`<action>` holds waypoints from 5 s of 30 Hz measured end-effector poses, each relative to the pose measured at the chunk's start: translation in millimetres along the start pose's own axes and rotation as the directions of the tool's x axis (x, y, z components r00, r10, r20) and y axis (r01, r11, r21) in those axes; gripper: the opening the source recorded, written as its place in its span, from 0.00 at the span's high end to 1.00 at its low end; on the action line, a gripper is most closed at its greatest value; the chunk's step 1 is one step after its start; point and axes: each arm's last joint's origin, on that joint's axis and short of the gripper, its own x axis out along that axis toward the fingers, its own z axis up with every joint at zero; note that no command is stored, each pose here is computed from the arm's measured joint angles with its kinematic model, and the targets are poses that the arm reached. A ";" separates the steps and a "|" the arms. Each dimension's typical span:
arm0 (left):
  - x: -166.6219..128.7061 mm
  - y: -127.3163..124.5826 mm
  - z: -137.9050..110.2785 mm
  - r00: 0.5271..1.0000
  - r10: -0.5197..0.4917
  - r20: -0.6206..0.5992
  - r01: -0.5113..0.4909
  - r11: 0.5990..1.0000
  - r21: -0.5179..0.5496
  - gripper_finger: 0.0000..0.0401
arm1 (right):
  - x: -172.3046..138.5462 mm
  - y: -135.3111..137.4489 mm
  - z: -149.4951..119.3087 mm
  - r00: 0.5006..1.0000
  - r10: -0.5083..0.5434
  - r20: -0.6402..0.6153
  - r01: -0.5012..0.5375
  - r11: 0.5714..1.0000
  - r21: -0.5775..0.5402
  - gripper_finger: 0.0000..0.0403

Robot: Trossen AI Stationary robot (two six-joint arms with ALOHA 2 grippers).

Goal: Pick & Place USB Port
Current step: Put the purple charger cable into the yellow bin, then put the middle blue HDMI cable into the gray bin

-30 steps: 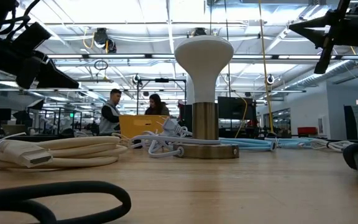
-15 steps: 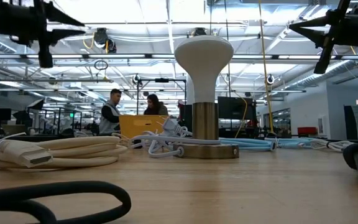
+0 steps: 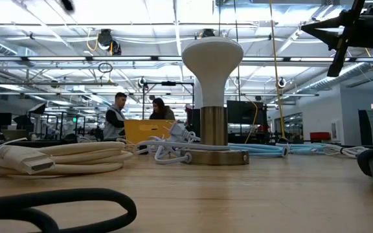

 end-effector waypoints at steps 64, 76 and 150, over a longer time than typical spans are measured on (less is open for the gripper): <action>29.9 273.0 -22.4 -0.379 0.873 -0.308 -0.623 0.005 0.782 0.52 | 72.2 97.1 16.4 0.967 0.113 -0.226 -0.203 0.881 -0.427 0.44; 23.7 293.6 -20.5 -0.399 0.863 -0.310 -0.629 -0.012 0.778 0.70 | 72.5 105.0 21.4 0.951 0.227 -0.209 -0.292 0.881 -0.372 0.45; 120.5 233.9 -16.2 0.445 0.773 -0.453 -0.770 0.588 0.246 0.72 | 79.5 81.7 -15.9 0.933 -0.056 -0.355 -0.185 0.772 -0.608 0.45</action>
